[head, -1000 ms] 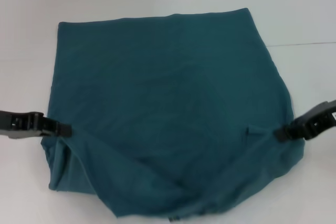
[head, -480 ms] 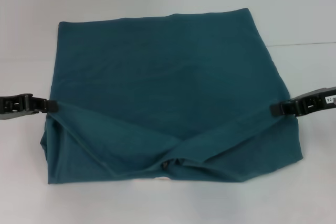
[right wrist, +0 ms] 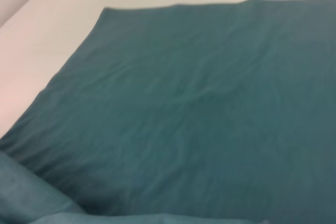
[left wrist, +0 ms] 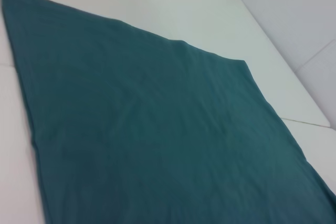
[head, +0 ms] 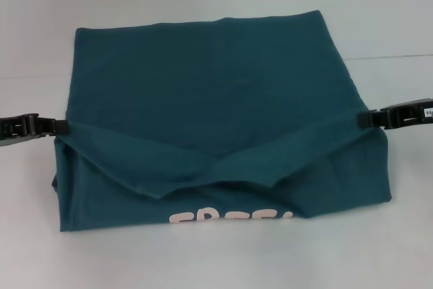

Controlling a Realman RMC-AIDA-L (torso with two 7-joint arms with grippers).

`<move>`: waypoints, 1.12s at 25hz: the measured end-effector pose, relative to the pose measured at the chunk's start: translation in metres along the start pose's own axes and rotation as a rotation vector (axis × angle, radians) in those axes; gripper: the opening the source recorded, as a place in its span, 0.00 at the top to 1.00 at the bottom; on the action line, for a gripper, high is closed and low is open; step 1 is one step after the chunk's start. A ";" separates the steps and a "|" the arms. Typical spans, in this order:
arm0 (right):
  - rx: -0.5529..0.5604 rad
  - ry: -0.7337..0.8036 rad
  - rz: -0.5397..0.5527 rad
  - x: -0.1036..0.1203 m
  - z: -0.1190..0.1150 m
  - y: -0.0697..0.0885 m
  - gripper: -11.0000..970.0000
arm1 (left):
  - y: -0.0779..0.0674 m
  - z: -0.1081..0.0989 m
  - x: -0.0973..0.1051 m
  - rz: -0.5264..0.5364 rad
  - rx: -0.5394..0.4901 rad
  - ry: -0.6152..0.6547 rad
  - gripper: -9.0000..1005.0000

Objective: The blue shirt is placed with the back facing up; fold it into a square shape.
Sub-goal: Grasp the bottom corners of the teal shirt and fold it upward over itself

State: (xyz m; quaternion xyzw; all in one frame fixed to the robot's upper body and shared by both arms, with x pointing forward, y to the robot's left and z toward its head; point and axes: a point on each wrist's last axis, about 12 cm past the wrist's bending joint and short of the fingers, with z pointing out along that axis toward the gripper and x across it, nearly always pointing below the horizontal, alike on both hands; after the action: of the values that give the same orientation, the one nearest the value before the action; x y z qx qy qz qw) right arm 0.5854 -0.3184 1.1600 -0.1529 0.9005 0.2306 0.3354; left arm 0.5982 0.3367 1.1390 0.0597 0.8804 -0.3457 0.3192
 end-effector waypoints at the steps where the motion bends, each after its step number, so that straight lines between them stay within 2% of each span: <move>1: 0.004 -0.011 0.007 0.000 0.000 -0.001 0.92 | 0.000 0.001 0.000 0.004 -0.003 -0.002 0.93; 13: 0.119 -0.155 0.096 0.003 0.006 -0.026 0.90 | -0.002 0.017 -0.008 0.079 0.000 -0.068 0.93; 20: 0.132 -0.219 0.097 0.001 0.008 -0.030 0.90 | -0.008 0.026 -0.015 0.122 -0.001 -0.083 0.93; 28: 0.194 -0.253 0.086 -0.001 0.017 -0.038 0.89 | -0.007 0.043 -0.018 0.169 -0.072 -0.091 0.93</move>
State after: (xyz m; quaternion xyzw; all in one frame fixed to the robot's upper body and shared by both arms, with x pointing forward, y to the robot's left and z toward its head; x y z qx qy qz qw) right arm 0.6112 -0.3414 1.1375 -0.0511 0.8749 0.1741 0.4491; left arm 0.6321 0.3060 1.1298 0.1065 0.8686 -0.2877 0.3891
